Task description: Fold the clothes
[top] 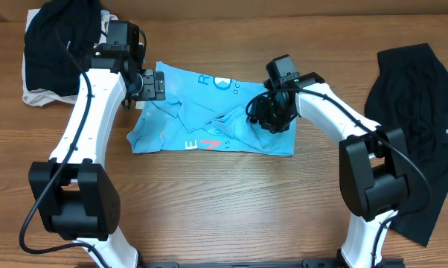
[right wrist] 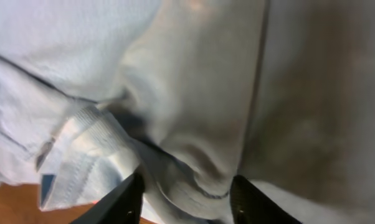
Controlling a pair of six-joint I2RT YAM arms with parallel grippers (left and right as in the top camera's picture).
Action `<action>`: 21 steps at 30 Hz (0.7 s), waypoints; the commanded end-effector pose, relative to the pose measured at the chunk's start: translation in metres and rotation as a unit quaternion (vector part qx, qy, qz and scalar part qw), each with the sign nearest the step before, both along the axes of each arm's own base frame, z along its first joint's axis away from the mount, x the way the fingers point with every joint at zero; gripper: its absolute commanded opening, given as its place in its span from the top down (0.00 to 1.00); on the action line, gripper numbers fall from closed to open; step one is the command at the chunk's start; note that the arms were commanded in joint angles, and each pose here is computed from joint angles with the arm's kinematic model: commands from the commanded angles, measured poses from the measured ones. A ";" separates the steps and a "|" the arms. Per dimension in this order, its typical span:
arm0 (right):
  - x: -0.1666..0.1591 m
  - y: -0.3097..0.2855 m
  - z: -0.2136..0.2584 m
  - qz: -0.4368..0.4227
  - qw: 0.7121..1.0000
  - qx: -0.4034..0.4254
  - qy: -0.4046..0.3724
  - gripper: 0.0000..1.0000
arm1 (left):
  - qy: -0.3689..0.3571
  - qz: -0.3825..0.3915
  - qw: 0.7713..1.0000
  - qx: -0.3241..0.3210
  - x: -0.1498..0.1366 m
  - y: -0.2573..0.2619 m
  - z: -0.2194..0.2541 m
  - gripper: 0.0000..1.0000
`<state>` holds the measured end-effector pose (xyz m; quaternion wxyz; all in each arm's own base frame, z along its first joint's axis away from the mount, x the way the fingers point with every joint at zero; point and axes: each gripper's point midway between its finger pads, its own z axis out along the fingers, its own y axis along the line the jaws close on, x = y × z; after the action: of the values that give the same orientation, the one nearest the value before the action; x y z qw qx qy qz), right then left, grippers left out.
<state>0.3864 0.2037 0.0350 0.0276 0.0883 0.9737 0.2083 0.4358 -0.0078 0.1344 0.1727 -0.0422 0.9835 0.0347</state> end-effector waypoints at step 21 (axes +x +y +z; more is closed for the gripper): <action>0.069 0.025 0.048 -0.047 0.988 0.055 -0.137 0.91 | -0.016 -0.003 1.000 0.008 0.006 0.005 0.011 0.00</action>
<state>0.4352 0.2229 0.0546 0.1243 0.1108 0.9537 0.2504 0.4358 -0.0078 0.1344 0.1727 -0.0422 0.9835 0.0347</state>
